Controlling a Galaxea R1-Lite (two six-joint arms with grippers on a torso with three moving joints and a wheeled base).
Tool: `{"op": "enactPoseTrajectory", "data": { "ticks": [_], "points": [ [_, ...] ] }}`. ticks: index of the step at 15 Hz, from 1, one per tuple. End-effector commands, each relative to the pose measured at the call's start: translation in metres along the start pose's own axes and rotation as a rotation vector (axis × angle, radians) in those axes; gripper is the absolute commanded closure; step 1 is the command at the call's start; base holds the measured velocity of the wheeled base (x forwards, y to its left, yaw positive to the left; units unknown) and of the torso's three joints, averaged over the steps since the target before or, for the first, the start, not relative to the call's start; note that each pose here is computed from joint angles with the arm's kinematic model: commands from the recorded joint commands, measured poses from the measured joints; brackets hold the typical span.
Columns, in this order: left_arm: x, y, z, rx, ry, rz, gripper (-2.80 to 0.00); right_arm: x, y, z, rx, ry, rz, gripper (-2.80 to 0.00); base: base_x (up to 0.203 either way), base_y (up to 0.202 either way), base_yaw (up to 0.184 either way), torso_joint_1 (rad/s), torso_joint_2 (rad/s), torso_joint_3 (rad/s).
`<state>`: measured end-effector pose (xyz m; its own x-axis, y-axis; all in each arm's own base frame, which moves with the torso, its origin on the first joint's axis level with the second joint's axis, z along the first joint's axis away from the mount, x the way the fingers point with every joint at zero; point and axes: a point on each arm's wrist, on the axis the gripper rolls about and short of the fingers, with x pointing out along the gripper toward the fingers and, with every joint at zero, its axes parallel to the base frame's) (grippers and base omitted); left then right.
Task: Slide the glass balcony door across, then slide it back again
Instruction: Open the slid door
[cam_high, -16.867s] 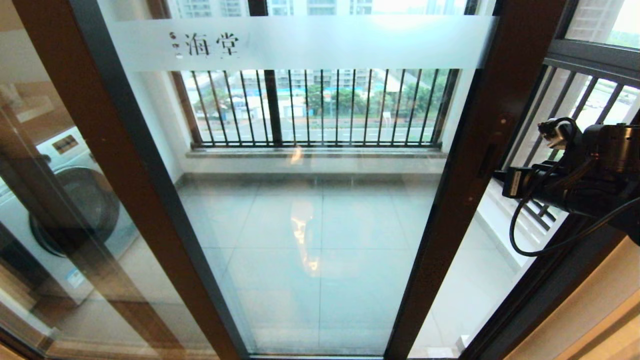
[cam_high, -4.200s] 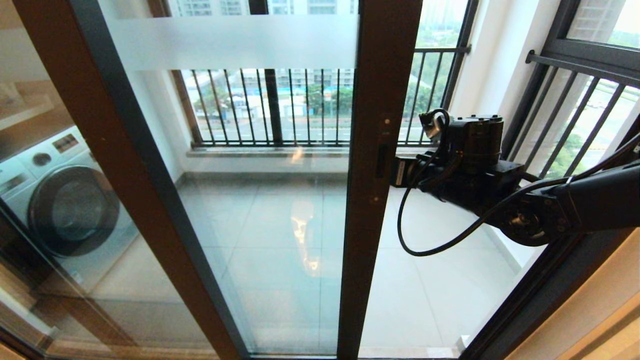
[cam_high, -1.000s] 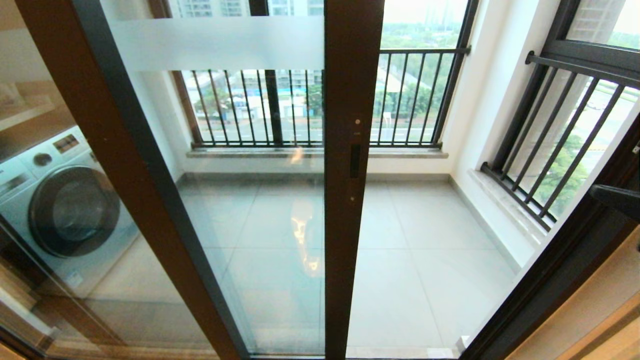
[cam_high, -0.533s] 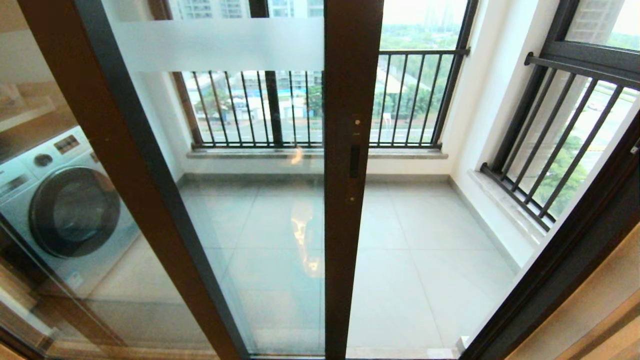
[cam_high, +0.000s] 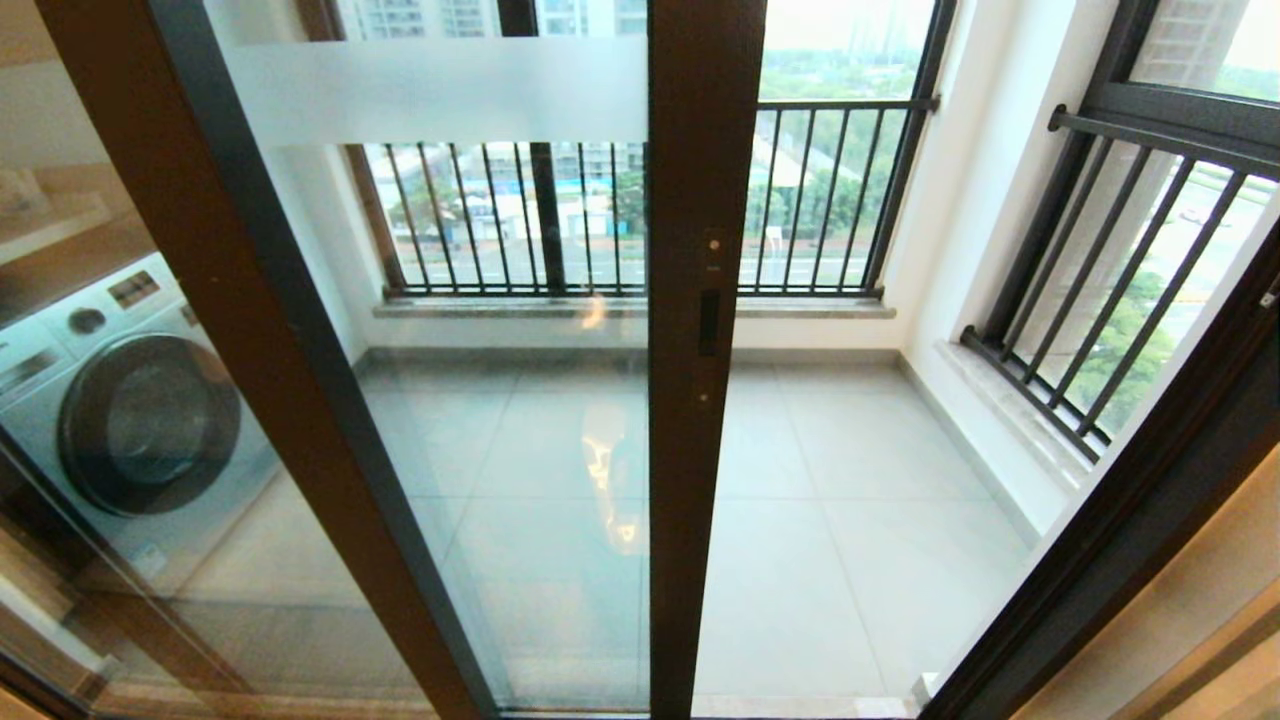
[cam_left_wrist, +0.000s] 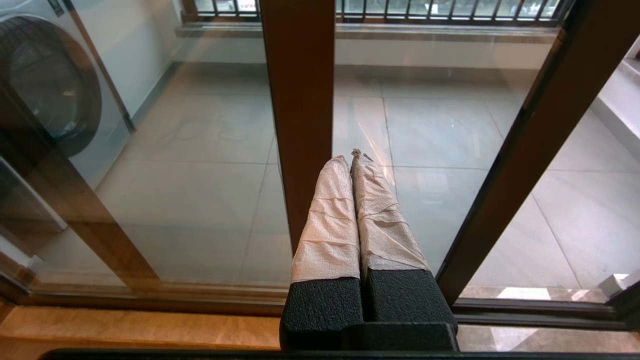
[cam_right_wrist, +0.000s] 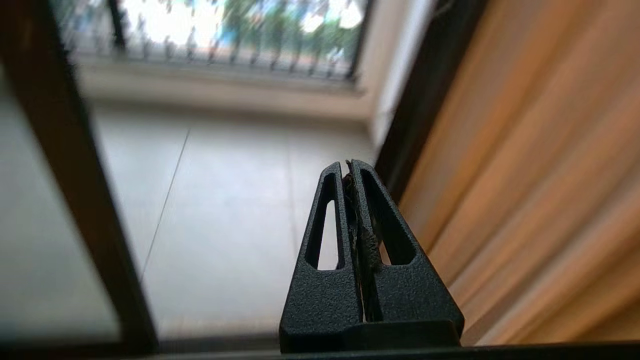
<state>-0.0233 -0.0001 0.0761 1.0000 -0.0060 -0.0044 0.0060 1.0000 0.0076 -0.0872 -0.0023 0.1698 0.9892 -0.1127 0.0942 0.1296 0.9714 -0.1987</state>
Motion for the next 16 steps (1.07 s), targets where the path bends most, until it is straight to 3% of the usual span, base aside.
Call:
{"op": "enactPoseTrajectory", "data": {
  "ticks": [1, 3, 6, 9, 11, 13, 16],
  "points": [
    [0.0, 0.0, 0.0, 0.0, -0.002, 0.0, 0.0, 0.013, 0.008, -0.026, -0.024, 0.078, 0.058, 0.0, 0.0, 0.0, 0.0, 0.0, 0.0, 0.0],
    [0.0, 0.0, 0.0, 0.0, 0.0, 0.0, 0.0, 0.032, 0.018, -0.058, -0.035, 0.144, 0.113, 0.0, 0.0, 0.0, 0.0, 0.0, 0.0, 0.0],
    [0.0, 0.0, 0.0, 0.0, -0.001, 0.0, 0.0, 0.054, 0.029, -0.095, -0.029, 0.076, 0.141, 0.0, 0.0, 0.0, 0.0, 0.0, 0.0, 0.0],
    [0.0, 0.0, 0.0, 0.0, -0.002, 0.001, 0.0, 0.054, 0.03, -0.093, 0.018, 0.059, 0.175, 0.0, 0.0, 0.0, 0.0, 0.0, 0.0, 0.0],
    [0.0, 0.0, 0.0, -0.009, -0.009, 0.004, 0.0, 0.053, 0.03, -0.094, 0.114, 0.09, 0.164, 0.0, 0.0, 0.0, 0.0, 0.0, 0.0, 0.0],
    [0.0, 0.0, 0.0, -0.007, -0.008, 0.003, 0.0, 0.053, 0.03, -0.095, 0.116, 0.09, 0.16, 0.0, 0.0, 0.0, 0.0, 0.0, 0.0, 0.0],
    [0.0, 0.0, 0.002, 0.06, -0.019, -0.012, 0.0, 0.053, 0.03, -0.095, 0.145, 0.092, 0.151, 0.0, 0.0, 0.0, 0.0, 0.0, 0.0, 0.0]
  ]
}}
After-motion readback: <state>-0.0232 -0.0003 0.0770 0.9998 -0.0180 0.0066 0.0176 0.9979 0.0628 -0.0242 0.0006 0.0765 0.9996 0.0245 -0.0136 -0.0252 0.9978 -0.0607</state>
